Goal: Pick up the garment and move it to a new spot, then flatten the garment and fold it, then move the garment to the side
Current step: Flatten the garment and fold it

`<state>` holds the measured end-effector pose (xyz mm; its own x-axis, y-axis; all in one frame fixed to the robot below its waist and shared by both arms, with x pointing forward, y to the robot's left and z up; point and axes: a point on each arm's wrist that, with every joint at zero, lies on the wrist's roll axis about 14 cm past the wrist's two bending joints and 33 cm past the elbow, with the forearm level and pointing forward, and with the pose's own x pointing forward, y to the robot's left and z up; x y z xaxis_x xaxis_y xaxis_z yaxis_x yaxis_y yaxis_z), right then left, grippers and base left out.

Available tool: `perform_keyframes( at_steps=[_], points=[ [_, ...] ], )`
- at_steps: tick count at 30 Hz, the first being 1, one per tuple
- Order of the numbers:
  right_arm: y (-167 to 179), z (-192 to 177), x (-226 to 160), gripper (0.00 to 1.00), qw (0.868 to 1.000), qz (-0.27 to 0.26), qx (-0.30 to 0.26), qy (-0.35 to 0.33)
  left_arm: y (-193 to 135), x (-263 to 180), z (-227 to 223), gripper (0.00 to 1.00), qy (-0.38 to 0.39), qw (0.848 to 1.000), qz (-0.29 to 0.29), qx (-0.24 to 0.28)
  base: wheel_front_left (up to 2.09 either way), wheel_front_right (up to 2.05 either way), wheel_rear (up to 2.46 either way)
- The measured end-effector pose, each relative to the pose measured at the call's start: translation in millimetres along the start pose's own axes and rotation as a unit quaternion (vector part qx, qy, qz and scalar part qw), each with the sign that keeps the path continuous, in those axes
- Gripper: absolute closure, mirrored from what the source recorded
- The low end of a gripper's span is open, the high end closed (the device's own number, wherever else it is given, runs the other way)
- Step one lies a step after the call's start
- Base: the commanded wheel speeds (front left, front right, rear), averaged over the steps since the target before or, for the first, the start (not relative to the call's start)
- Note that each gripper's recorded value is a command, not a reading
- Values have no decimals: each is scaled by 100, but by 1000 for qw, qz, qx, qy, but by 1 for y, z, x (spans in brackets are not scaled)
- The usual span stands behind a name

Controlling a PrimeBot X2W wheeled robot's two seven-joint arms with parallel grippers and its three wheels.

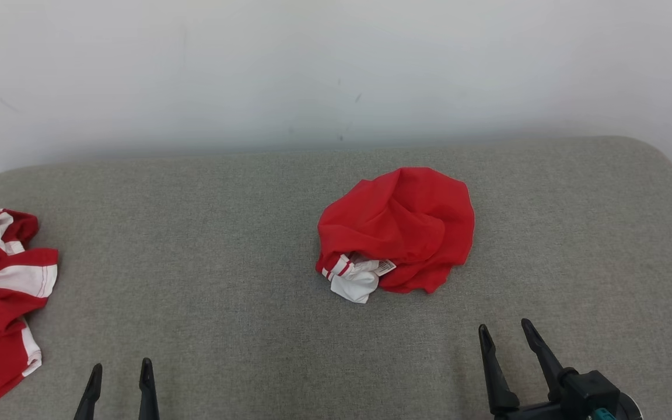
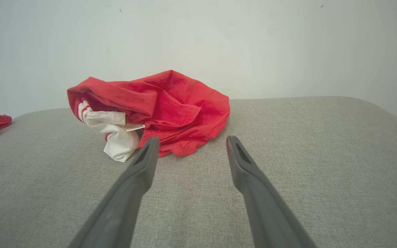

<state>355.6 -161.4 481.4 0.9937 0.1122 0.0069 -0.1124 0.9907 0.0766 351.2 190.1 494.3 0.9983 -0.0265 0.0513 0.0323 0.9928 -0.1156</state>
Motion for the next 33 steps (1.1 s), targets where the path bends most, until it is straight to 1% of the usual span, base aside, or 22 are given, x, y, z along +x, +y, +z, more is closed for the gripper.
perform_keyframes(
  at_steps=[33],
  points=[
    [-1, -3, -1, 0, 1000, -2, 1, 5, 6, -1, 1, 0, -2, 1000, 12, -13, 0, 0, 0]
  ],
)
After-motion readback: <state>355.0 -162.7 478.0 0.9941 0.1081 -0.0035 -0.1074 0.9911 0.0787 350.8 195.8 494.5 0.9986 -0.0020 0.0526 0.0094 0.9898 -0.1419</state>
